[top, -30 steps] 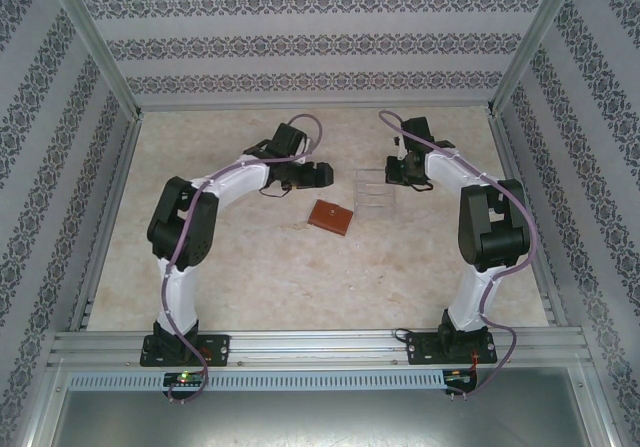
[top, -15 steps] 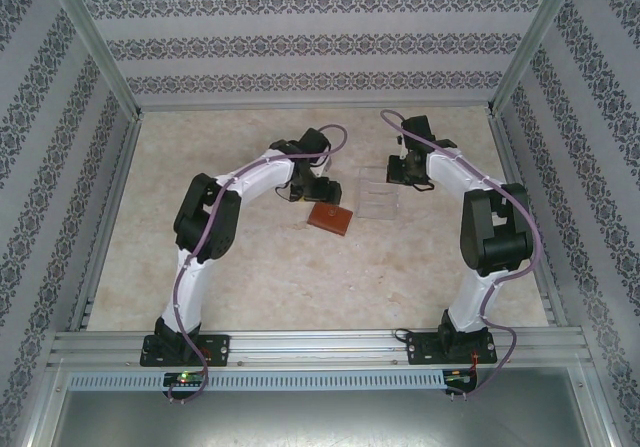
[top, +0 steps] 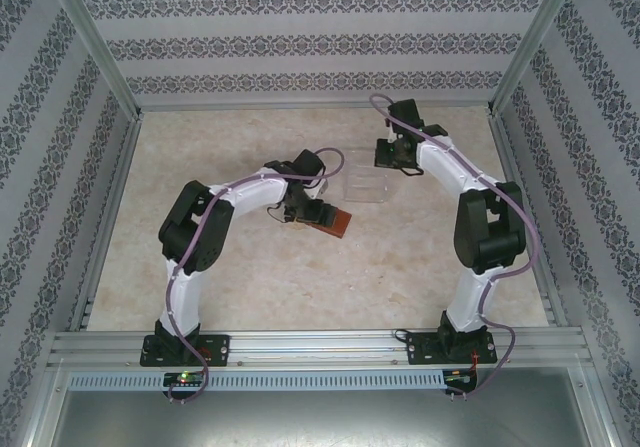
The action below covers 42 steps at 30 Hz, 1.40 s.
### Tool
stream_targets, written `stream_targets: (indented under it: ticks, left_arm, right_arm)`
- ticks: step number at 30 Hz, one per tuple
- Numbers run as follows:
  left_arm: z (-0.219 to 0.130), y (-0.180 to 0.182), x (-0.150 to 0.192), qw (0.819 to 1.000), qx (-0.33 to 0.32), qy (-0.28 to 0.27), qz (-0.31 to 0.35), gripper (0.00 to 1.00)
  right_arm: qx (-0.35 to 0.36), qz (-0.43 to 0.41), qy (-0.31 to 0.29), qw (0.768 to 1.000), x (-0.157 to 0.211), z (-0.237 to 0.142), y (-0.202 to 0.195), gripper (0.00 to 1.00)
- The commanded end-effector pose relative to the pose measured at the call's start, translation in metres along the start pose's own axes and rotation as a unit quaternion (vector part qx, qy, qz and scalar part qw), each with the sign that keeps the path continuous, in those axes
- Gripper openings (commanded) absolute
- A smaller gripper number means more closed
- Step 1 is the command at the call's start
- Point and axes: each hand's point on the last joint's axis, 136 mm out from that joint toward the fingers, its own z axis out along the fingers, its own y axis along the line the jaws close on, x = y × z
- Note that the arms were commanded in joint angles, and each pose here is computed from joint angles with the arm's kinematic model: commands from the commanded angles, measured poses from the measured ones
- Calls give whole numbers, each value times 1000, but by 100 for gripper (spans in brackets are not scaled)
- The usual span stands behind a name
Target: Take the credit cards out of the card holder
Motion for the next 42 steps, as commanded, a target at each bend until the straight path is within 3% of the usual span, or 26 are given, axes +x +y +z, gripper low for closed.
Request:
stream_targets:
  ticks: [1, 9, 19, 32, 42]
  left_arm:
    - [10, -3, 56, 997, 12, 73, -35, 72]
    - [2, -18, 83, 994, 64, 65, -60, 70]
    - [-46, 37, 72, 989, -8, -18, -145, 72]
    - [-77, 90, 38, 979, -5, -65, -194, 73]
    - [-89, 105, 17, 977, -6, -78, -196, 73]
  right_arm:
    - [-3, -1, 3, 1000, -6, 6, 23, 0]
    - [-8, -20, 0, 1000, -22, 27, 72, 0]
    - [25, -43, 8, 999, -32, 56, 94, 0]
    - [18, -57, 54, 997, 13, 60, 107, 0]
    - [6, -35, 65, 997, 54, 38, 112, 0]
